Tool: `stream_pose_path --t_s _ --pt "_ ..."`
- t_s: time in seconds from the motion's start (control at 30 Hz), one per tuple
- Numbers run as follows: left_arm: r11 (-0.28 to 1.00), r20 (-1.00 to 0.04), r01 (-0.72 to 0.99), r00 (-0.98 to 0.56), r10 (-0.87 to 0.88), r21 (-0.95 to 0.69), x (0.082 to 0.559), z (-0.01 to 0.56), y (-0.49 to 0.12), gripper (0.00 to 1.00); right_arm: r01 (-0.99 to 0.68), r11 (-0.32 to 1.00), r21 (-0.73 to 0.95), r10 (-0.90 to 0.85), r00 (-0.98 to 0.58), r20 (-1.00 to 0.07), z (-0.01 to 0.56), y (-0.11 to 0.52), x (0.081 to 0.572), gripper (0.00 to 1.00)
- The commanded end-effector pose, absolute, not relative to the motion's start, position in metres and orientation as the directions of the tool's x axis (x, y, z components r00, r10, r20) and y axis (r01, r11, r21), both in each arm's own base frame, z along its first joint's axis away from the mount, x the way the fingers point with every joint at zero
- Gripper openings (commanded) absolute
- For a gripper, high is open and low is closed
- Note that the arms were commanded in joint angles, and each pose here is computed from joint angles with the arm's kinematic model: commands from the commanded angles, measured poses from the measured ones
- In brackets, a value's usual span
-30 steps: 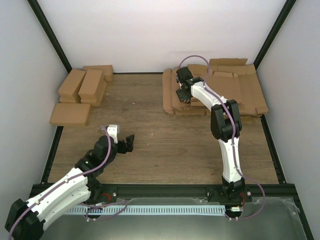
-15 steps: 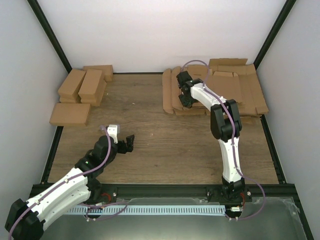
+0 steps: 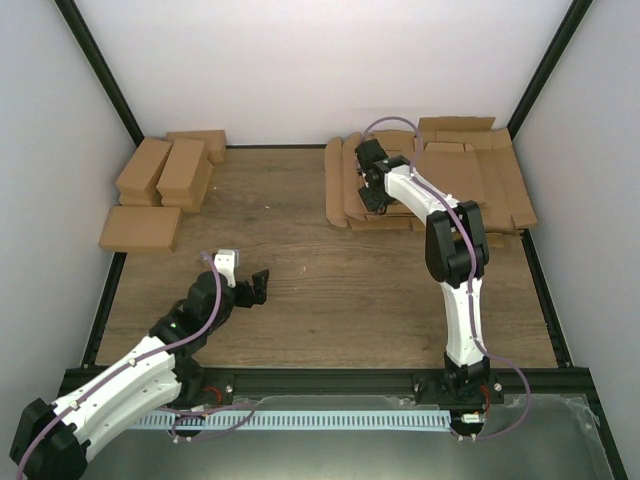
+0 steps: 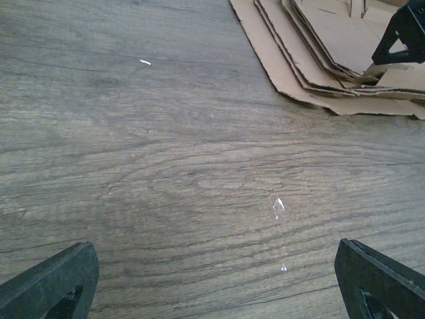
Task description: Fold the paper box
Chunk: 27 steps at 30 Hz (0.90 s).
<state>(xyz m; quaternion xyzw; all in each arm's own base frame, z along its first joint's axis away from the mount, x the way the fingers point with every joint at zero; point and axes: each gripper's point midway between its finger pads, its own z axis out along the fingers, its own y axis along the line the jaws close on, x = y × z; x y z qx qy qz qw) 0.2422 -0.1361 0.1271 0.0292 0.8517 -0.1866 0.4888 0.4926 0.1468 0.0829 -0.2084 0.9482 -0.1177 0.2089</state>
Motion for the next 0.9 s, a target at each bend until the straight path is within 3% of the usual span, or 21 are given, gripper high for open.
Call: stream_pose_path --t_s 0.0,0.2,0.4,0.63,0.87 --pt "0.923 -0.853 0.252 -0.505 -0.133 -0.292 0.242 0.13 -0.139 1.0 -0.364 0.863 -0.349 -0.488 -0.78 -0.392 0.107 0.148 0.503 0.04" --pt "0.922 -0.852 0.255 -0.508 -0.13 -0.293 0.242 0.129 -0.14 1.0 -0.48 0.768 -0.424 -0.632 -0.677 -0.378 0.107 0.156 0.503 0.06" --pt "0.92 -0.852 0.259 -0.507 -0.131 -0.295 0.242 0.129 -0.14 1.0 -0.62 0.688 -0.377 -0.723 -0.543 -0.426 0.124 0.184 0.505 0.27" --pt "0.919 -0.85 0.262 -0.512 -0.125 -0.293 0.242 0.129 -0.141 1.0 -0.811 0.539 -0.227 -0.797 -0.405 -0.448 0.131 0.214 0.49 0.27" --pt "0.92 -0.85 0.259 -0.511 -0.128 -0.294 0.241 0.129 -0.14 1.0 -0.895 0.402 -0.196 -0.876 -0.314 -0.366 0.104 0.191 0.482 0.32"
